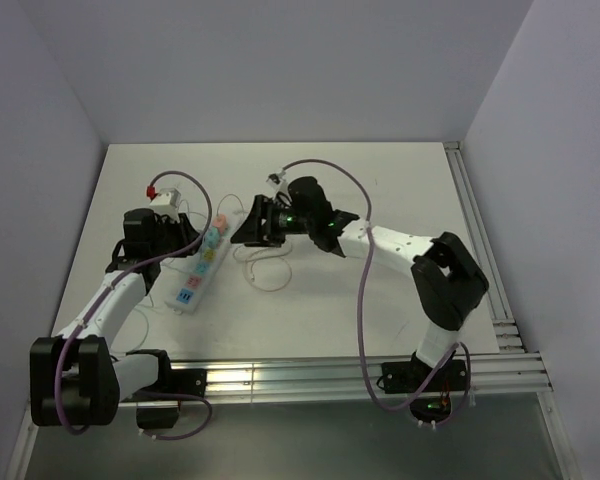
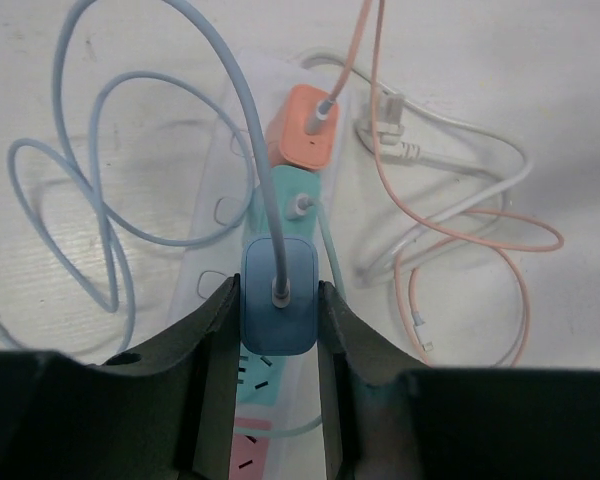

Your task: Insert the plug

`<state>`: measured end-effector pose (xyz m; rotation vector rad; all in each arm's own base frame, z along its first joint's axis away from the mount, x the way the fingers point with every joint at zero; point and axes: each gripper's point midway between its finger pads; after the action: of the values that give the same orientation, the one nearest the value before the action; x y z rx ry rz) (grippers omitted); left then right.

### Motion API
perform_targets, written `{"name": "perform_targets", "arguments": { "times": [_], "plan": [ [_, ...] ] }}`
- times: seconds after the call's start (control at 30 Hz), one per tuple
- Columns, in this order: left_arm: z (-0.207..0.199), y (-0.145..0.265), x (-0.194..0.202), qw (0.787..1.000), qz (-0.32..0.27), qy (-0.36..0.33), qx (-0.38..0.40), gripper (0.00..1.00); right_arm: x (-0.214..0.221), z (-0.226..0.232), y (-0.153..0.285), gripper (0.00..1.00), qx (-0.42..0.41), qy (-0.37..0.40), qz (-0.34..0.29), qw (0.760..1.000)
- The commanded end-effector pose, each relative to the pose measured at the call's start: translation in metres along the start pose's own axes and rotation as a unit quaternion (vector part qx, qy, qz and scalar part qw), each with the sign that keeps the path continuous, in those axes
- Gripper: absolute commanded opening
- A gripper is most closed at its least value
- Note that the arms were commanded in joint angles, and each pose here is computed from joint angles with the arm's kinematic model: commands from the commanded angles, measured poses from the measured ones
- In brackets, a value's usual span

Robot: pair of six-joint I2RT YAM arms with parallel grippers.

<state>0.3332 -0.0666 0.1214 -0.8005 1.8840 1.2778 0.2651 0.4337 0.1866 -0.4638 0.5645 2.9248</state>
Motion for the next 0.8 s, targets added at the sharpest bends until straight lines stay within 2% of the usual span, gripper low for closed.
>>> {"name": "perform_targets", "arguments": {
  "times": [0.0,0.13,0.3,0.5,0.77],
  "plan": [
    [-0.017,-0.005,-0.007,0.998,-0.023,-0.041,0.053,0.00,-0.024,0.004,0.032,0.65,-0.001,0.031,-0.057,0.998],
    [-0.010,-0.014,0.009,0.998,0.012,-0.053,0.032,0.00,-0.024,-0.009,0.042,0.64,0.003,0.022,-0.059,0.998],
    [-0.003,-0.017,0.015,0.998,0.022,-0.064,0.018,0.00,-0.027,-0.014,0.049,0.64,-0.008,0.015,-0.061,0.998],
    [0.006,-0.016,0.013,0.997,0.014,-0.074,-0.007,0.00,-0.023,-0.018,0.051,0.63,-0.009,0.019,-0.060,0.998],
    [0.004,-0.019,0.012,0.998,-0.005,-0.069,-0.001,0.00,-0.024,-0.020,0.054,0.63,-0.015,0.020,-0.064,0.998]
  ]
}}
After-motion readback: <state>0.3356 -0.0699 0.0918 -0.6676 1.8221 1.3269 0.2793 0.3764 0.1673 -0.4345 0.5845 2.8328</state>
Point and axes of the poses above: each gripper's point midway between its finger pads, its own y axis back along the fingers, its own z axis along the line the jaws close on, x = y × z, and after that the axes turned 4 degrees about -y, right-handed
